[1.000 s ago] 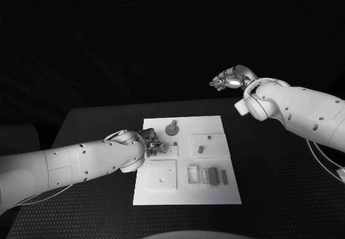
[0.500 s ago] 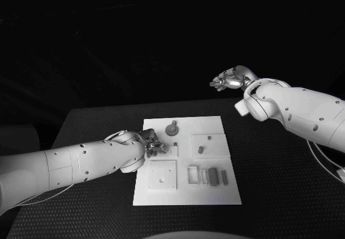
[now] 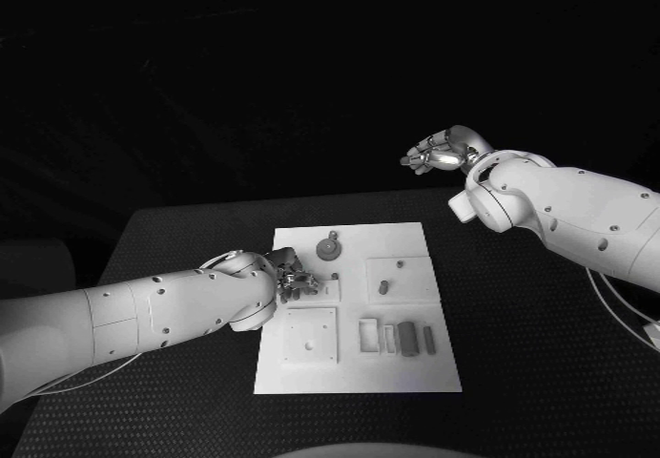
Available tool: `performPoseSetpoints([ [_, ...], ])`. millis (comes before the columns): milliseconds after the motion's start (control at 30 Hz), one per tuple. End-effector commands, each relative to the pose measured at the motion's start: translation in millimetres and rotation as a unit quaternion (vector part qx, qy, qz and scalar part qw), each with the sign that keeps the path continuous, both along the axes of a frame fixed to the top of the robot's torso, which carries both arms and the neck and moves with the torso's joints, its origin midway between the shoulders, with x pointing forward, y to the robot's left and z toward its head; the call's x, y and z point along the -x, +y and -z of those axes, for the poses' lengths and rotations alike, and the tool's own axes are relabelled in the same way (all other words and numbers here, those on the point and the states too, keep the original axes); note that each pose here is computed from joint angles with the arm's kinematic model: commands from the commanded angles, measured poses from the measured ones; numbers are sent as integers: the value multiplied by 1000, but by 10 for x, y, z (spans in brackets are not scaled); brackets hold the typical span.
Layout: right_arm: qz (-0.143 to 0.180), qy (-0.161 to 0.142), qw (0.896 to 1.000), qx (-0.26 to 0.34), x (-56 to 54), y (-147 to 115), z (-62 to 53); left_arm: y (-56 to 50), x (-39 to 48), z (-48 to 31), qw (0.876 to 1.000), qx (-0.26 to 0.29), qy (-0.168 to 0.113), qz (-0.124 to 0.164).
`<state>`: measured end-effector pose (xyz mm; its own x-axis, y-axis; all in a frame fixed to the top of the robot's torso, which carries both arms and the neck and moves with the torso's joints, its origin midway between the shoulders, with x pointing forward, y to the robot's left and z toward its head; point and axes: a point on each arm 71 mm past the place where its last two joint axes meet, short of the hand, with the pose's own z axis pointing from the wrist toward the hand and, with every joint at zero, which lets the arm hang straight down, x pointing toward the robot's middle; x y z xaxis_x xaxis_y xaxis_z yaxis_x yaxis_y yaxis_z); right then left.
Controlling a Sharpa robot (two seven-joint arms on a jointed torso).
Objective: Assemble the parts on the task board
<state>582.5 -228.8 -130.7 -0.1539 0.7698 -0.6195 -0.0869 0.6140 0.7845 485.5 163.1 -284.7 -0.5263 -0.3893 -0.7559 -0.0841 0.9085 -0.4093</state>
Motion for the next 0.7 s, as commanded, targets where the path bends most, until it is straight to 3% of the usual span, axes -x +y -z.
performPoseSetpoints([
  [33,-8,-1,1000,0,3,14,1,-19,6,4,1000,2,5,4],
  [700,-9,0,1000,0,2,19,2,-16,-13,3,1000,0,3,3],
])
